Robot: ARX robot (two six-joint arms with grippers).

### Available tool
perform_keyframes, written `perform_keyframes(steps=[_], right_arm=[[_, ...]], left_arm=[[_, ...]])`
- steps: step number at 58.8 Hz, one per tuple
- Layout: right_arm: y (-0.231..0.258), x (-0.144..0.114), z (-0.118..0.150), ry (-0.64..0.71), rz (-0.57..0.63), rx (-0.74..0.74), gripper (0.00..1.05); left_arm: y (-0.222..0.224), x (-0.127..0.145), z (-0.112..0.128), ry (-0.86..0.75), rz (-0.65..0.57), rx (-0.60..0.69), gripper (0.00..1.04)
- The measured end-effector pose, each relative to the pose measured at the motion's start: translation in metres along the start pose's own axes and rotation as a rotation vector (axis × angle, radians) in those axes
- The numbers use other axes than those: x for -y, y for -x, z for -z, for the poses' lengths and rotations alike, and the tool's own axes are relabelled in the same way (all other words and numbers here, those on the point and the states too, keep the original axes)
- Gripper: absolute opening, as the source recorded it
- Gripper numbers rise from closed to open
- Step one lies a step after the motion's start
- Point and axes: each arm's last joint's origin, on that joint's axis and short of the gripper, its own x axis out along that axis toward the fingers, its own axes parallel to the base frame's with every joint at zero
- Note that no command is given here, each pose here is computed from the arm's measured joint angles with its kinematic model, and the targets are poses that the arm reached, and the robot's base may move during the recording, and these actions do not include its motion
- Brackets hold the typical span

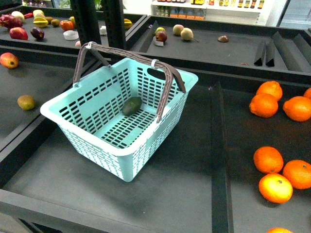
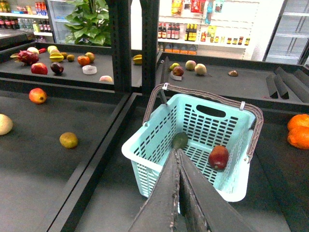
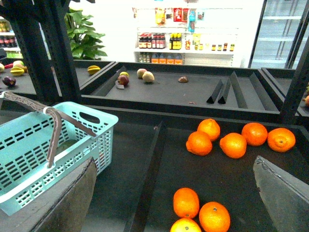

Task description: Pick mango and avocado into basket

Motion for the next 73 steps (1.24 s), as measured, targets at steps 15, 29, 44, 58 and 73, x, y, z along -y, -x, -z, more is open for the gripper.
perform_keyframes(steps=[15,29,44,58,73], right_arm=[[0.000,0.000,0.000,0.000,0.000,0.000,0.97],[0.000,0.000,0.000,0.000,0.000,0.000,0.97],[0.000,0.000,0.000,0.000,0.000,0.000,0.97],[0.000,0.000,0.000,0.000,0.000,0.000,0.97],[0.000,0.000,0.000,0.000,0.000,0.000,0.97]], left_arm=[[0.008,0.000,0.003,0.000,0.000,-0.018,0.03],[0.016,0.000,0.003,0.000,0.000,-0.007,0.03],[0.016,0.000,0.003,0.000,0.000,-0.006,0.03],[0.016,0.000,0.003,0.000,0.000,-0.006,0.54],[0.016,0.000,0.003,-0.001,0.000,-0.006,0.97]])
